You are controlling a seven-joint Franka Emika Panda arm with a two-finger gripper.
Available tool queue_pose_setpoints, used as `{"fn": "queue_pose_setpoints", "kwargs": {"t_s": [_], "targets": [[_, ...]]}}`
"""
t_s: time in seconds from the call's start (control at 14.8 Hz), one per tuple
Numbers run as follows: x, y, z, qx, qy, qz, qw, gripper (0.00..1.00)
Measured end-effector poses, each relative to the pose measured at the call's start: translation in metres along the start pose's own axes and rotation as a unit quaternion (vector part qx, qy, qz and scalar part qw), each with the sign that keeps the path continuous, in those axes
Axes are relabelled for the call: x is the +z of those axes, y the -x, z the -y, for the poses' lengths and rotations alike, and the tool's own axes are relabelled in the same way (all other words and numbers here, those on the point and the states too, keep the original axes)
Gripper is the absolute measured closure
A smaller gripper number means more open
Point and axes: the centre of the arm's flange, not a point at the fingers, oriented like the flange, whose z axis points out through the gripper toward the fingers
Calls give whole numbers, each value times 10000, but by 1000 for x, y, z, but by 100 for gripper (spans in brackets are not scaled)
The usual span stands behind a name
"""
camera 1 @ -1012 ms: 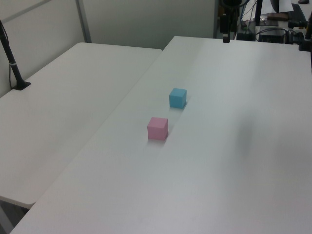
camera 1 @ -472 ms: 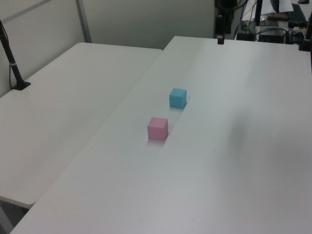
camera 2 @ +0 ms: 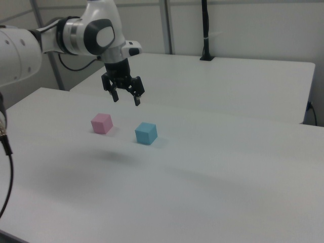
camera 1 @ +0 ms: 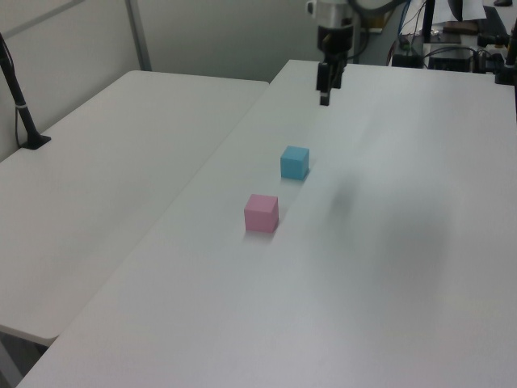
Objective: Put blue cube on pink cube
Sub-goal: 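Move the gripper over the light-blue cube and lower onto it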
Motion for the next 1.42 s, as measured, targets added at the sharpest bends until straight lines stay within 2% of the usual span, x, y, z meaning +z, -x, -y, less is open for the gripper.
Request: {"fn": "queue_pose_setpoints", "kwargs": {"t_s": [0.13,0.34,0.47,0.61,0.88,1.42], "targets": [[12,-22,7,-40,-7,-110,9999,0],[32,-38,33,-214,-19,-80,9997,0],[71,-44,43,-283,-22,166,9995,0],[107,-56,34,-212,25,141,9997,0],[125,-64,17,-228,327,72,9992,0],[176,-73,21,-311,373,7,9988,0]]}}
